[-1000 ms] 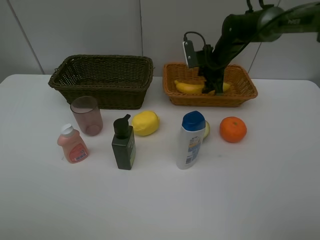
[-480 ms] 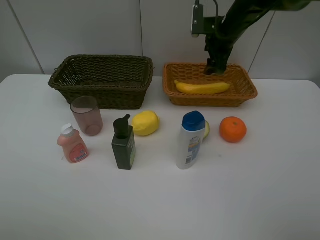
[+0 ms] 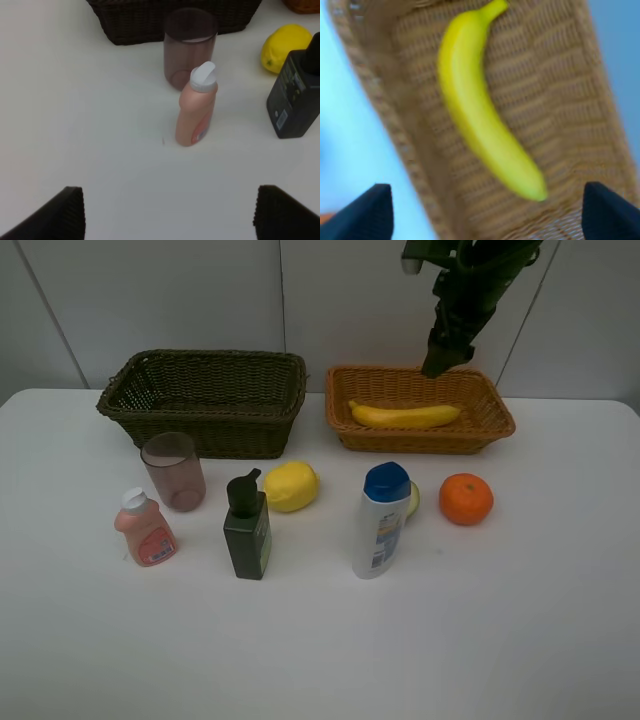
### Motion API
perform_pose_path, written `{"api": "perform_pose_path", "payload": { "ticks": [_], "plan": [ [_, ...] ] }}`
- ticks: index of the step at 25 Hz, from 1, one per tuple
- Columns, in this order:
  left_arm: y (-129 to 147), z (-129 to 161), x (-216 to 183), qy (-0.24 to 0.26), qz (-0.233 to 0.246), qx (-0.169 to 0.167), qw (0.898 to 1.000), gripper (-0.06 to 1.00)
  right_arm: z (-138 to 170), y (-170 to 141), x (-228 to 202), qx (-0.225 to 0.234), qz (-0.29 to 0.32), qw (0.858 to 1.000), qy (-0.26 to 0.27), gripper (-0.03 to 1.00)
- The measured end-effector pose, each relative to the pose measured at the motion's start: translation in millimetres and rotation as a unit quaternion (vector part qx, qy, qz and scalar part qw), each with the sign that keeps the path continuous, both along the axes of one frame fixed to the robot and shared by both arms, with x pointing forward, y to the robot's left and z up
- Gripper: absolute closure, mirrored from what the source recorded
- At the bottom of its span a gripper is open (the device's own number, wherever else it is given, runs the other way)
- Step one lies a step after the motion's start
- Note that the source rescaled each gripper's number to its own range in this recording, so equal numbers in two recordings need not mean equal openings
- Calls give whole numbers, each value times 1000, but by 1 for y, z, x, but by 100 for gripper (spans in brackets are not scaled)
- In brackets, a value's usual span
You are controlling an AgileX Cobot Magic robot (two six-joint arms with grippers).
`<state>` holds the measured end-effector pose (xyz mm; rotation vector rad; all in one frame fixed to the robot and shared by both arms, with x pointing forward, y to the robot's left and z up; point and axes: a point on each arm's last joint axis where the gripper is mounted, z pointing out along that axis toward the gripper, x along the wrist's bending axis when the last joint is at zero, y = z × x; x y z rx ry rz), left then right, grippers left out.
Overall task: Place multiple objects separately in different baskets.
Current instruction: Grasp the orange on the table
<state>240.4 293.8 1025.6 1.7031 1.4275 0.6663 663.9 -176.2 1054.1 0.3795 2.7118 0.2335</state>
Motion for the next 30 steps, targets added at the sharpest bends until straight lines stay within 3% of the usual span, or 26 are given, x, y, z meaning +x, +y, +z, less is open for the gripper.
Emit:
{"api": "perform_pose_path", "payload": {
  "ticks": [6, 11, 14, 22, 30],
  "plan": [
    [0, 0, 0, 0, 0, 0, 1000, 4, 9, -1, -19, 1, -36, 997, 66, 28],
    [0, 0, 0, 0, 0, 0, 1000, 4, 29, 4, -30, 38, -92, 994, 55, 5],
    [0, 0, 0, 0, 0, 0, 1000, 4, 38, 8, -36, 50, -107, 992, 48, -1],
    [0, 0, 0, 0, 0, 0, 1000, 4, 31, -6, -92, 45, -123, 988, 77, -2],
    [0, 0, 0, 0, 0, 0, 1000, 4, 12, -29, -152, 36, -122, 989, 70, -2]
  ]
}}
